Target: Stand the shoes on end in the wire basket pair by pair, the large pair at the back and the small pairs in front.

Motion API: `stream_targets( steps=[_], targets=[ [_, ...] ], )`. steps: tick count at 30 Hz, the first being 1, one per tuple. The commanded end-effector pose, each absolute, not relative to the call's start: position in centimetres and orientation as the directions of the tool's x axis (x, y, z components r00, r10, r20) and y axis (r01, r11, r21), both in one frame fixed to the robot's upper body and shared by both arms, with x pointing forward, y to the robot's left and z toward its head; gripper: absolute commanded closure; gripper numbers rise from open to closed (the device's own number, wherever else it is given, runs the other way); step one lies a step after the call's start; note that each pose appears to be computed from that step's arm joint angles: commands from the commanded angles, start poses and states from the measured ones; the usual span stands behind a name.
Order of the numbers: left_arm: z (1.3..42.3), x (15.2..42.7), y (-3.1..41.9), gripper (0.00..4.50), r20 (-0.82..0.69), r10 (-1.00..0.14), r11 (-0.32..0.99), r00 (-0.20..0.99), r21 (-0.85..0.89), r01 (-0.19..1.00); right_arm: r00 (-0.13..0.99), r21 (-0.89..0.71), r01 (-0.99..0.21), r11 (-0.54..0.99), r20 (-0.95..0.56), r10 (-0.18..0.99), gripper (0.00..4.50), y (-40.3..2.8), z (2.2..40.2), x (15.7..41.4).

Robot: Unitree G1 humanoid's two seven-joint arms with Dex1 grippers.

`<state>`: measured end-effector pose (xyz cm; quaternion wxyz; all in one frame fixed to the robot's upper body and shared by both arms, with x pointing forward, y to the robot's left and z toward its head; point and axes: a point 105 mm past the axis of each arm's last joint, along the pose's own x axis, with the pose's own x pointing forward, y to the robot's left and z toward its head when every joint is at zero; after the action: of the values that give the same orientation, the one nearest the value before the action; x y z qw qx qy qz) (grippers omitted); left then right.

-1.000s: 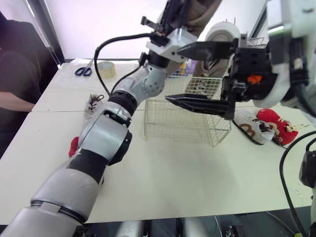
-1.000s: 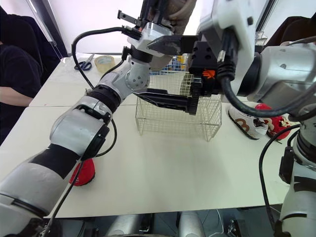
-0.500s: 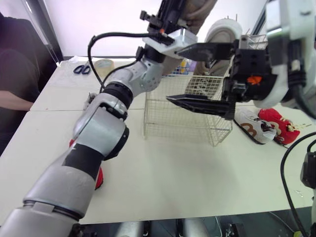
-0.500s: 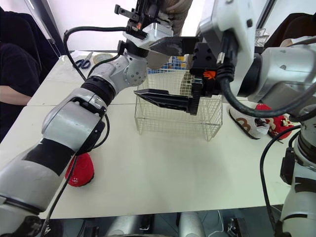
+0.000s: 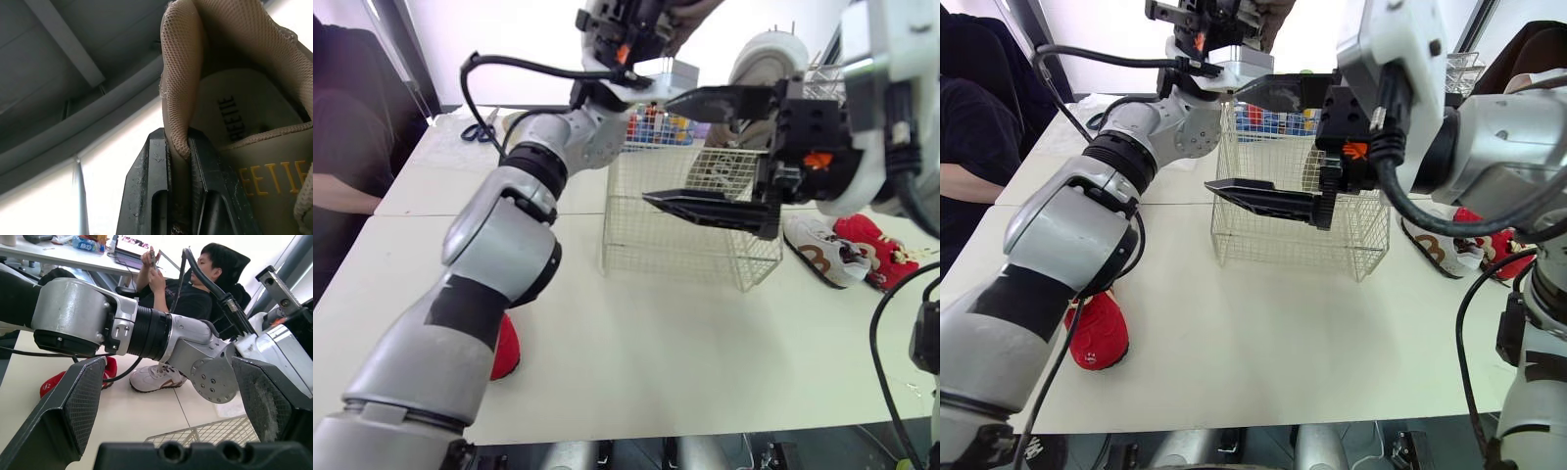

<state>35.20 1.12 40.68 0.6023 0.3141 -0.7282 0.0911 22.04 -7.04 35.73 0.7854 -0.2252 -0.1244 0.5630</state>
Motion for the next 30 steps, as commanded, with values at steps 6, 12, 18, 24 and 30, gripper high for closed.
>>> stream_targets(
  steps=[6, 12, 18, 24, 30],
  targets=[
    [41.6, 34.2, 0.1, 4.48, 0.953, -0.277, 0.829, -0.125, 0.171, -0.533, 0.381, -0.543, -0.787, 0.291, -0.057, 0.923, 0.0, -7.7, 37.0, 20.8],
    [39.2, 35.5, -0.3, 4.48, 0.965, -0.262, 0.835, -0.009, 0.223, -0.503, 0.4, -0.53, -0.795, 0.296, -0.092, 0.912, 0.0, -8.1, 37.2, 20.2],
    [35.5, 38.6, 0.3, 4.48, 0.94, -0.227, 0.847, 0.256, 0.32, -0.425, 0.394, -0.514, -0.807, 0.289, -0.105, 0.913, 0.0, -8.1, 37.5, 20.1],
    [32.6, 41.8, 2.7, 4.48, 0.826, -0.102, 0.939, 0.555, 0.263, -0.22, 0.378, -0.51, -0.812, 0.285, -0.087, 0.922, 0.0, -8.0, 37.5, 20.5],
    [31.1, 42.9, 4.6, 4.48, 0.757, -0.028, 0.99, 0.653, 0.11, -0.086, 0.339, -0.515, -0.815, 0.265, -0.054, 0.939, 0.0, -7.7, 37.4, 21.3]
  ],
)
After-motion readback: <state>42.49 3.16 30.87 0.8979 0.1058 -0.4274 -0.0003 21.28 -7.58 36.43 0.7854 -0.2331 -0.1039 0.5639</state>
